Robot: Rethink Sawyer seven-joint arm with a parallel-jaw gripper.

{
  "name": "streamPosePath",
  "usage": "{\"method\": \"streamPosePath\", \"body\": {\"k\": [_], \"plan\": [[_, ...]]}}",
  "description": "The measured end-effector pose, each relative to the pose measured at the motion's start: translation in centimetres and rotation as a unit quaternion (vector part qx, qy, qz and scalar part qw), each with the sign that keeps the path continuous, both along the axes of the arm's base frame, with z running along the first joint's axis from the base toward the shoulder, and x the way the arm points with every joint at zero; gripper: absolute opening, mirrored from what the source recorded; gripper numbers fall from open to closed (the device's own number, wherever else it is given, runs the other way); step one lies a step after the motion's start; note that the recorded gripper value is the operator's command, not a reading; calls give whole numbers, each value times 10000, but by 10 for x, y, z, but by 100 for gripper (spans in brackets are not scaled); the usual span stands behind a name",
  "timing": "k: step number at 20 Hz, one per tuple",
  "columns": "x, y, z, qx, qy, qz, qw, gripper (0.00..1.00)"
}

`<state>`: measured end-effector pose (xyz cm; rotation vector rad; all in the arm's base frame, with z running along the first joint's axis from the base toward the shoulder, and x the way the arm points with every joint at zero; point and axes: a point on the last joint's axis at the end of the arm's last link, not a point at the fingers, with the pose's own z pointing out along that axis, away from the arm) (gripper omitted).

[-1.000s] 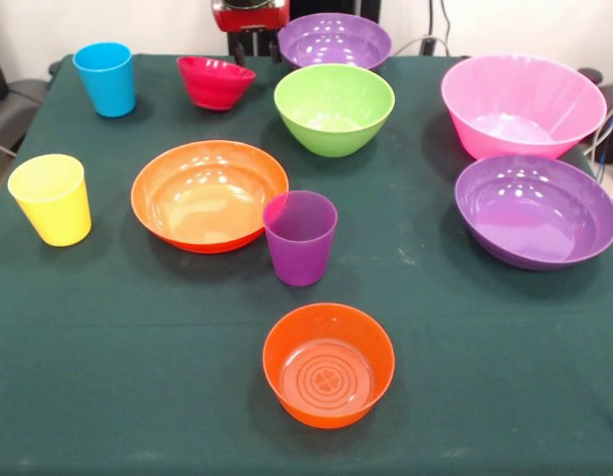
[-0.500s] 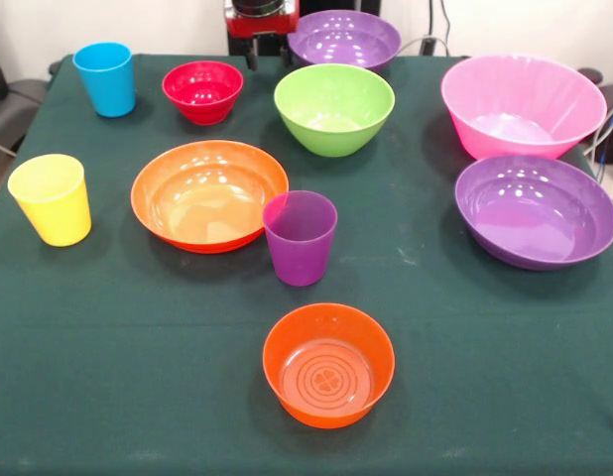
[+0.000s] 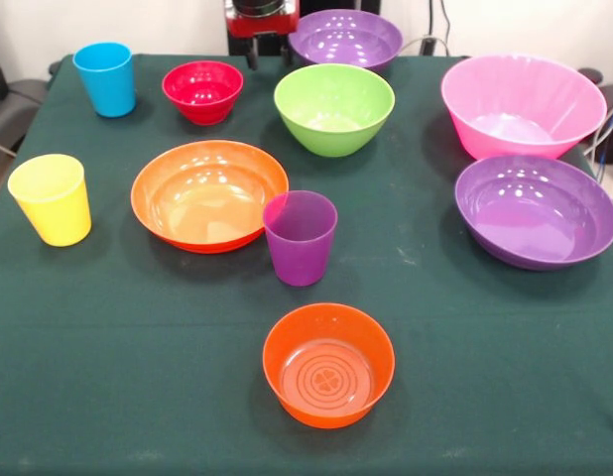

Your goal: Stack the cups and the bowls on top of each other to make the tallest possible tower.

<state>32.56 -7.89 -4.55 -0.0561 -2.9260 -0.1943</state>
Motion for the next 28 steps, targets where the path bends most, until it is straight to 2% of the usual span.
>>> {"method": "streamPosePath", "body": {"k": [13,28], "plan": [[24,-20,21,-295,-333,8,9990,100],[33,-18,23,-348,-420,110,9985,100]]}}
